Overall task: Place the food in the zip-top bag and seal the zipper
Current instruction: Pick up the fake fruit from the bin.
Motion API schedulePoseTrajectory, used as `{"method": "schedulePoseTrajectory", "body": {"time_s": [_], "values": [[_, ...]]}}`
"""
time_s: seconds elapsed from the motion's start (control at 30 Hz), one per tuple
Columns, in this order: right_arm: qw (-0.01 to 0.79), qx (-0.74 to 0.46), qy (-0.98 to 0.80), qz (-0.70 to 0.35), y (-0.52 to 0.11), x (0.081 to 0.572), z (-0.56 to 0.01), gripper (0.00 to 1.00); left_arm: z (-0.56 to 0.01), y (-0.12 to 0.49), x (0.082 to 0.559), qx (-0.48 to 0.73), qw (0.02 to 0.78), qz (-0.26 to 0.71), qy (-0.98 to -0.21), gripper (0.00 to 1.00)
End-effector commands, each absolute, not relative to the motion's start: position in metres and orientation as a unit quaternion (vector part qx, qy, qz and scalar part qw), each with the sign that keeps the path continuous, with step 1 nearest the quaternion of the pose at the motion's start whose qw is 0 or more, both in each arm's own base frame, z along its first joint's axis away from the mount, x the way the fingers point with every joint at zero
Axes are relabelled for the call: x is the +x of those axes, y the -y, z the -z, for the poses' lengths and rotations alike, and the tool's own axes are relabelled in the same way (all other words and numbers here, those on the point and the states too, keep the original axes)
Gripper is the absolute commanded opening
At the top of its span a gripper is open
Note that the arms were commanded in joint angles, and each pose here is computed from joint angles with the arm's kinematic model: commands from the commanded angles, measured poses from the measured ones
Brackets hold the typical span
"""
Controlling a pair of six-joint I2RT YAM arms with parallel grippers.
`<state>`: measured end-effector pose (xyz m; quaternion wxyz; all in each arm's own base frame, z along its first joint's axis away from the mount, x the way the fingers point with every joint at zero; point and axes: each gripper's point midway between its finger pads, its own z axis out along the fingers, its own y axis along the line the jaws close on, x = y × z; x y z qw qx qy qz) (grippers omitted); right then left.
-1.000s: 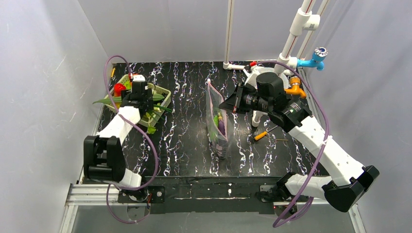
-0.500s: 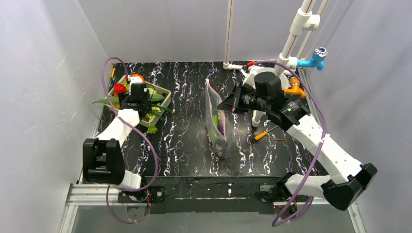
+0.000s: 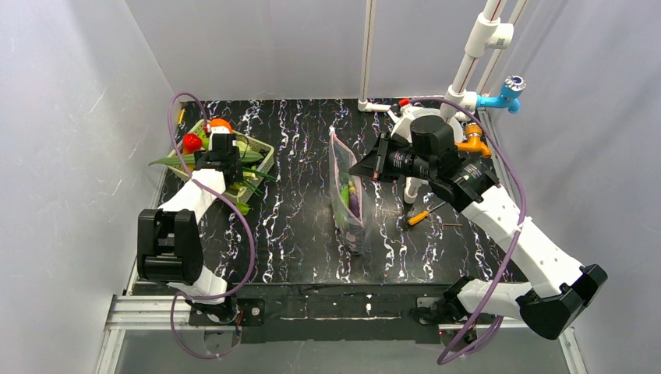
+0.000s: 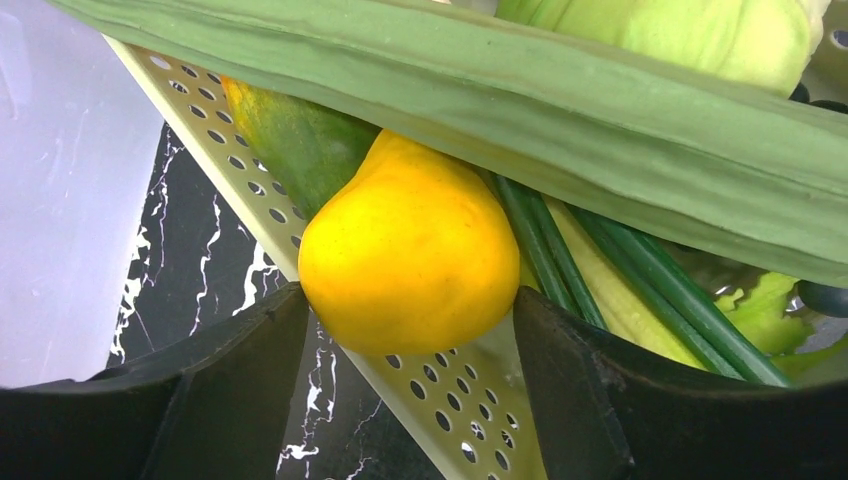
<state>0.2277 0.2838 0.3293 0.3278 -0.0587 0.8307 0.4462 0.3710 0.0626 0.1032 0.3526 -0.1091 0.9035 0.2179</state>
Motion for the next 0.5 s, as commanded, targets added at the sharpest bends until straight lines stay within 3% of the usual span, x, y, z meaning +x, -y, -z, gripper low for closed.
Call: {"method": "schedulePoseTrajectory", "body": {"time_s": [0.0,0.3,0.47], "values": [[0.351,-0.064,-0.811,-0.464,-0.283,0.226,-0.347,0.01,-0.126,-0.066,0.375,-0.124,0.388,-0.214,-0.888,0.66],[0.354,-0.063,-0.81,-0.463,-0.282,0.227,-0.349,0.01,-0.148,-0.054,0.367,-0.115,0.433,-0.178,-0.876,0.38],[0.356,-0.066,-0.811,-0.46,-0.281,0.228,-0.349,0.01,-0.167,-0.028,0.354,-0.095,0.455,-0.125,-0.876,0.35]]}}
